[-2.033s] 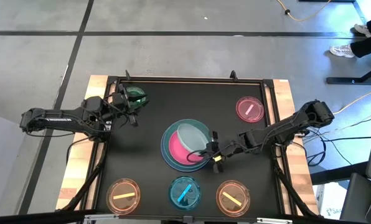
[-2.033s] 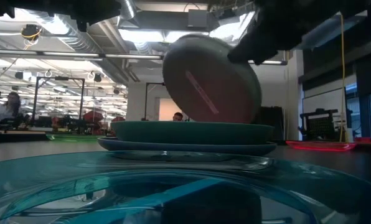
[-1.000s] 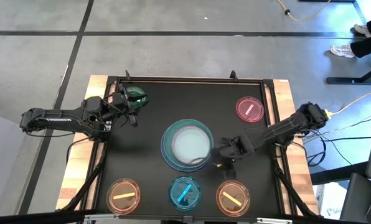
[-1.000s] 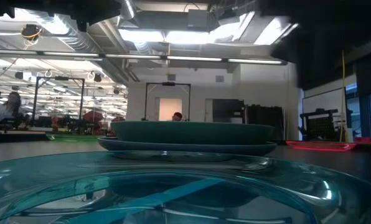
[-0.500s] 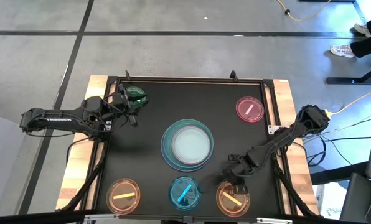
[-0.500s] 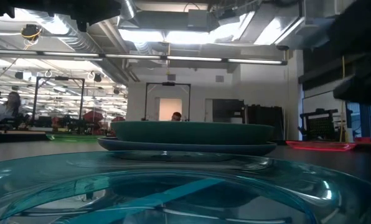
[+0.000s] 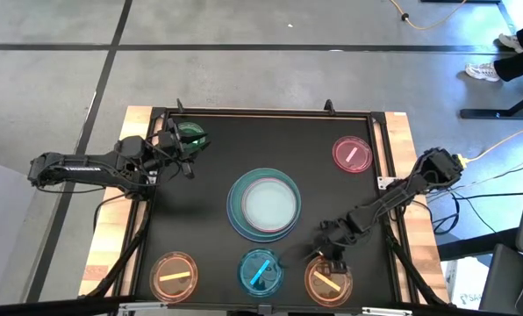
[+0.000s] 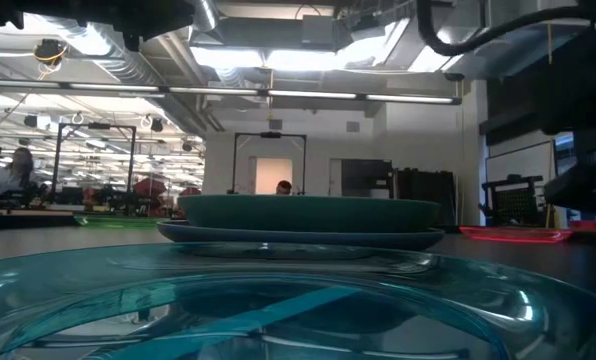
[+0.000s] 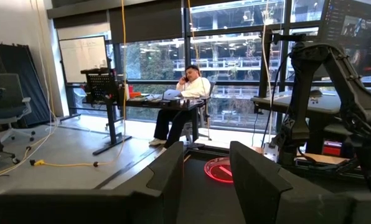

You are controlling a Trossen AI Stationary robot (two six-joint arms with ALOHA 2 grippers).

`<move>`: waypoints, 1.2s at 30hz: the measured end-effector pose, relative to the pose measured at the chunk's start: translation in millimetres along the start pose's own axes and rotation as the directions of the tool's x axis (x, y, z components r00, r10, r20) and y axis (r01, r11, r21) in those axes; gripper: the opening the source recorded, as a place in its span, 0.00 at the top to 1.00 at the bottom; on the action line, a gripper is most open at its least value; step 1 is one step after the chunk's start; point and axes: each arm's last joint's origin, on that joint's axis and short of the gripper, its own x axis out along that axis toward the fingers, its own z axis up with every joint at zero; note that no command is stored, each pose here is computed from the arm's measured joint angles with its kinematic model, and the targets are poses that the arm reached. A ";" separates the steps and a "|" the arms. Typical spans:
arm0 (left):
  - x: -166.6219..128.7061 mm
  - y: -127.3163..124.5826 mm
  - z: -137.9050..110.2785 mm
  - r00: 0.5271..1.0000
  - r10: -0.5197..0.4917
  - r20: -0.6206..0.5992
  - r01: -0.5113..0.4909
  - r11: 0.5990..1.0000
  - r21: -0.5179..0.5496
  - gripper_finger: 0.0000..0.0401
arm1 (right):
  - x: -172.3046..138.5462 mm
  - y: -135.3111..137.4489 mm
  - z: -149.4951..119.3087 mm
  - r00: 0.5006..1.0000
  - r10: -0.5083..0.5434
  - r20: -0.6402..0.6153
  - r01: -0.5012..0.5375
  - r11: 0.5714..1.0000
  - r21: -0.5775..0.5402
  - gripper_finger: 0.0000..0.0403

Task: Stack plastic plates
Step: Stack the left orange plate on top of the gray plate

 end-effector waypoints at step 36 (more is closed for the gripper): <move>-0.1 0.0 -0.1 1.000 0.000 0.000 0.000 1.000 0.000 0.69 | -122.6 -21.6 101.8 0.907 -0.172 0.386 0.195 0.980 -0.022 0.99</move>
